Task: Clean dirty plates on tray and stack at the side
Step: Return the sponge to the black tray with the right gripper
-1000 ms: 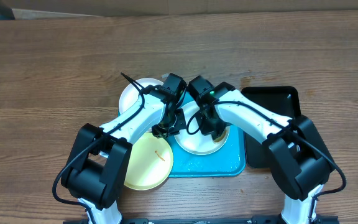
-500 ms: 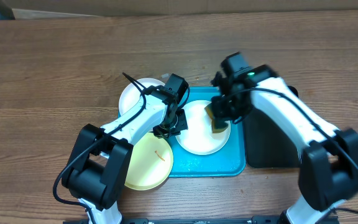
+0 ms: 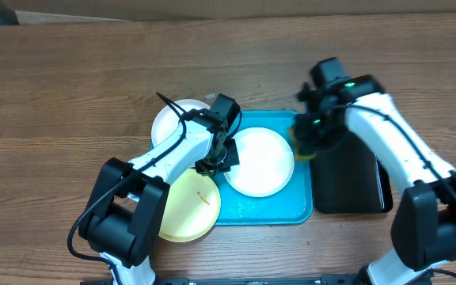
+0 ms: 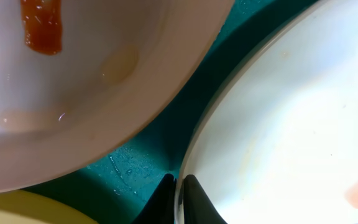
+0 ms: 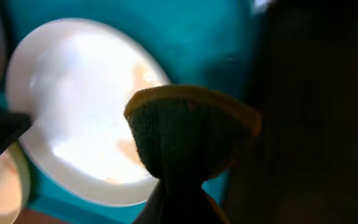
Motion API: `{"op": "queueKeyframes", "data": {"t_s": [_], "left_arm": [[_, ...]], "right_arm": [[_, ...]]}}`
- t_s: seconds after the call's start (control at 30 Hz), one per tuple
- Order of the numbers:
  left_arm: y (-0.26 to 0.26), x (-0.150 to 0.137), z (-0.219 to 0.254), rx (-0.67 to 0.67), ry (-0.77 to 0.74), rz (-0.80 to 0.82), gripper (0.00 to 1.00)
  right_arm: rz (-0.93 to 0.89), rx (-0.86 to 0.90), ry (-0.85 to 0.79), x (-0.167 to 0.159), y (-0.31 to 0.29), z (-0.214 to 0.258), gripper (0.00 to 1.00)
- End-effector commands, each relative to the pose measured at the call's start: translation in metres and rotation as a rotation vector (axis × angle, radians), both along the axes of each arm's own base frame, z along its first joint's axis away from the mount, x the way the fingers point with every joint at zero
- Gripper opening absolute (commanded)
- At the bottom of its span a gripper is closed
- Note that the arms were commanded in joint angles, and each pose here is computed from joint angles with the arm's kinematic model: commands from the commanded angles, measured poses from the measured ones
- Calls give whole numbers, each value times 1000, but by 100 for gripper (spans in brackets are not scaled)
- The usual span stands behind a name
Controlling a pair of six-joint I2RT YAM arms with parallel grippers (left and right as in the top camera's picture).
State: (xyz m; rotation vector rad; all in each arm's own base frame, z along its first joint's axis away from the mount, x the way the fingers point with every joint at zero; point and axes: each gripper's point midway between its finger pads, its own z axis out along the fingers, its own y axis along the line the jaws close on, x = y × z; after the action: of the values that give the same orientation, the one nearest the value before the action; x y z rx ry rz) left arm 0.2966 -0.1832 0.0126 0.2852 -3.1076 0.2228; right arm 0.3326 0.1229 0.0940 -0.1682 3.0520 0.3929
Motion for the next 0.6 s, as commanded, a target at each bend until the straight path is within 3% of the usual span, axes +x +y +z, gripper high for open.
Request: {"op": "queueKeyframes", "data": {"t_s": [0.0, 0.23, 0.57], "left_arm": [[-4, 4, 9, -13, -29, -13, 10], [-4, 4, 9, -13, -29, -12, 8], [-6, 6, 10, -19, -41, -13, 8]], "right_arm": [[-163, -112, -24, 15, -58, 3, 4], [-269, -204, -36, 21, -108, -4, 4], [-288, -218, -63, 16, -116, -48, 4]]}}
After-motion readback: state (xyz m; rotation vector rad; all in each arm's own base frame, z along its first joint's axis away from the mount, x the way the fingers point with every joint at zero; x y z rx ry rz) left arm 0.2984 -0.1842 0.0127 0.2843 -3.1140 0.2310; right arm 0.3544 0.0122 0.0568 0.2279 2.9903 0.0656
